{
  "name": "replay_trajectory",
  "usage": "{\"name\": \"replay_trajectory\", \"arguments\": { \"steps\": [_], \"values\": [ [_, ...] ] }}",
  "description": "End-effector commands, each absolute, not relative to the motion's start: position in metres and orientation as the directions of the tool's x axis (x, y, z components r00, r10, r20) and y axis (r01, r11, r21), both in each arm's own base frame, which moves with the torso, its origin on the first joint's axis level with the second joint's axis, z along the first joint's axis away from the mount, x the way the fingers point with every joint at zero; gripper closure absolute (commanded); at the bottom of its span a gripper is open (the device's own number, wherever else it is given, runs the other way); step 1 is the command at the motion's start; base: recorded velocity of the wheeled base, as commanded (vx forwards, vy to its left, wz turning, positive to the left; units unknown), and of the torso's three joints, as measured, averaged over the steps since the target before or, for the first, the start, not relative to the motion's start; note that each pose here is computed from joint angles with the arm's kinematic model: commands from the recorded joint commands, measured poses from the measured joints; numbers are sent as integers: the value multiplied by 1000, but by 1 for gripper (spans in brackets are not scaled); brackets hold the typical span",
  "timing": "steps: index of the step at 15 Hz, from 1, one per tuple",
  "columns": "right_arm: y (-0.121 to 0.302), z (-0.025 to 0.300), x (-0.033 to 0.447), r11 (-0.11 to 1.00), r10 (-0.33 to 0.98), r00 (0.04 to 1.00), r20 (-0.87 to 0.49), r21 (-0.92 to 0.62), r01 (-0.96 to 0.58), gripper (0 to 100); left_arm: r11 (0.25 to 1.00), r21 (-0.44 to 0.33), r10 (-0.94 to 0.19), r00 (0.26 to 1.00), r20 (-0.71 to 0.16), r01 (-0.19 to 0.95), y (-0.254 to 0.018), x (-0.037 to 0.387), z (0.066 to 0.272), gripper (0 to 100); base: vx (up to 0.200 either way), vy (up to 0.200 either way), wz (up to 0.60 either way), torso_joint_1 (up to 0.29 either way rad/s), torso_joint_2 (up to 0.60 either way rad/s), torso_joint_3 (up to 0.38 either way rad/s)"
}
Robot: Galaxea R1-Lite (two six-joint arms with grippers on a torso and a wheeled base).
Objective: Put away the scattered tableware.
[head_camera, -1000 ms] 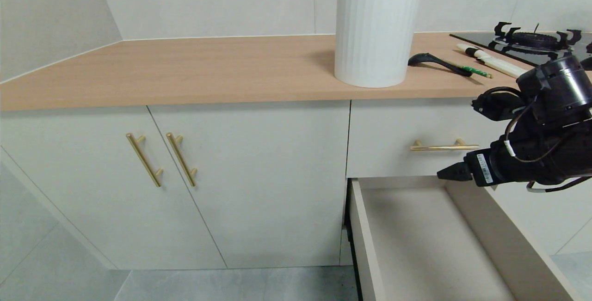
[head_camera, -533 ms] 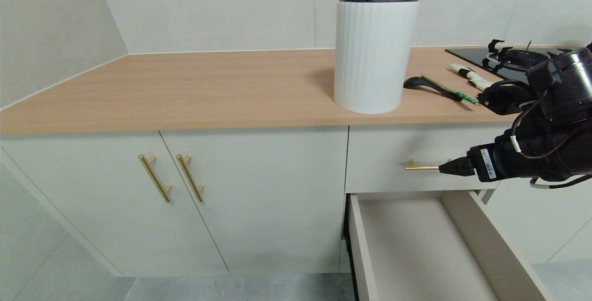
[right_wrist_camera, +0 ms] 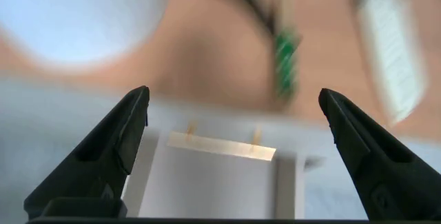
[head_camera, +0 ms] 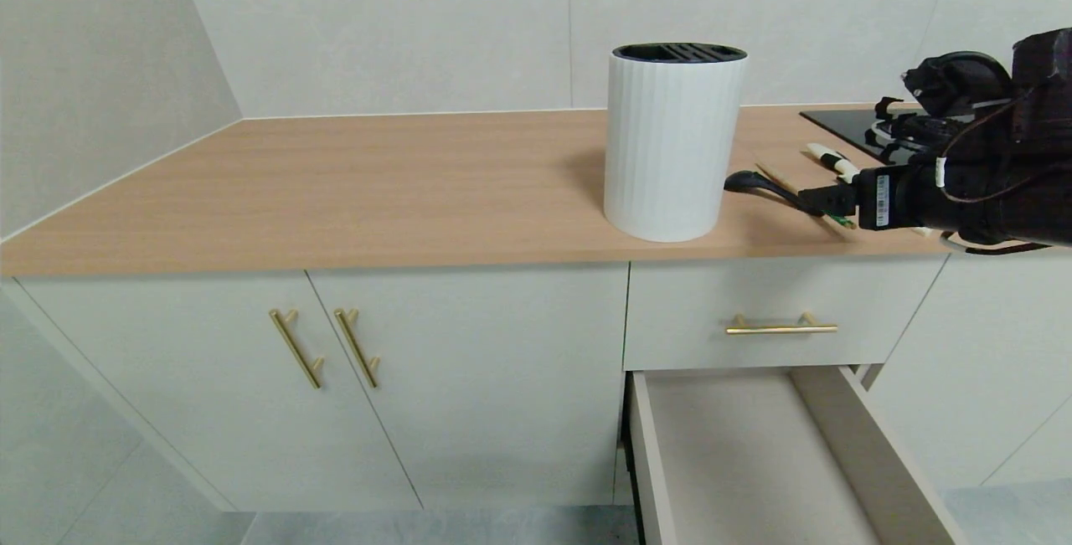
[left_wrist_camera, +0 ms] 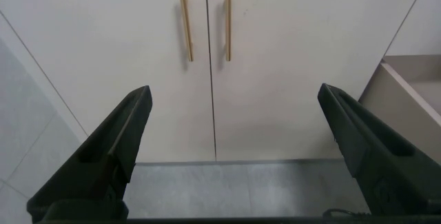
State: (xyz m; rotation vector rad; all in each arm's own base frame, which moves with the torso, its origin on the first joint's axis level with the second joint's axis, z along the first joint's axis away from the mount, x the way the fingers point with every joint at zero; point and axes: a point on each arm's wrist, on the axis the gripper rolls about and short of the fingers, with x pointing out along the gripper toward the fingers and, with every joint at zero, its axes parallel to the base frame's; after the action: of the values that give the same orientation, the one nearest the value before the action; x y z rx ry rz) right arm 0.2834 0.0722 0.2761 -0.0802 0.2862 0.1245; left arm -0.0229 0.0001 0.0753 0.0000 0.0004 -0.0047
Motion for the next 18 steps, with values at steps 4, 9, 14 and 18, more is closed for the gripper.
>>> {"name": "replay_trajectory", "arguments": {
  "steps": [4, 9, 14, 18],
  "values": [
    [60, 266, 303, 995, 51, 949, -310, -67, -76, 0, 1000, 0, -5, 1000, -2, 5, 0, -23, 75, 0, 0, 0, 0, 0, 0, 0],
    [54, 245, 332, 997, 14, 932, -363, -71, -43, 0, 1000, 0, -5, 1000, -2, 5, 0, -23, 75, 0, 0, 0, 0, 0, 0, 0],
    [55, 240, 339, 996, 15, 928, -373, -72, -45, 0, 1000, 0, -5, 1000, -2, 5, 0, -23, 75, 0, 0, 0, 0, 0, 0, 0],
    [56, 235, 343, 996, 14, 922, -387, -74, -46, 0, 1000, 0, -5, 1000, -2, 5, 0, -23, 75, 0, 0, 0, 0, 0, 0, 0]
  ]
}}
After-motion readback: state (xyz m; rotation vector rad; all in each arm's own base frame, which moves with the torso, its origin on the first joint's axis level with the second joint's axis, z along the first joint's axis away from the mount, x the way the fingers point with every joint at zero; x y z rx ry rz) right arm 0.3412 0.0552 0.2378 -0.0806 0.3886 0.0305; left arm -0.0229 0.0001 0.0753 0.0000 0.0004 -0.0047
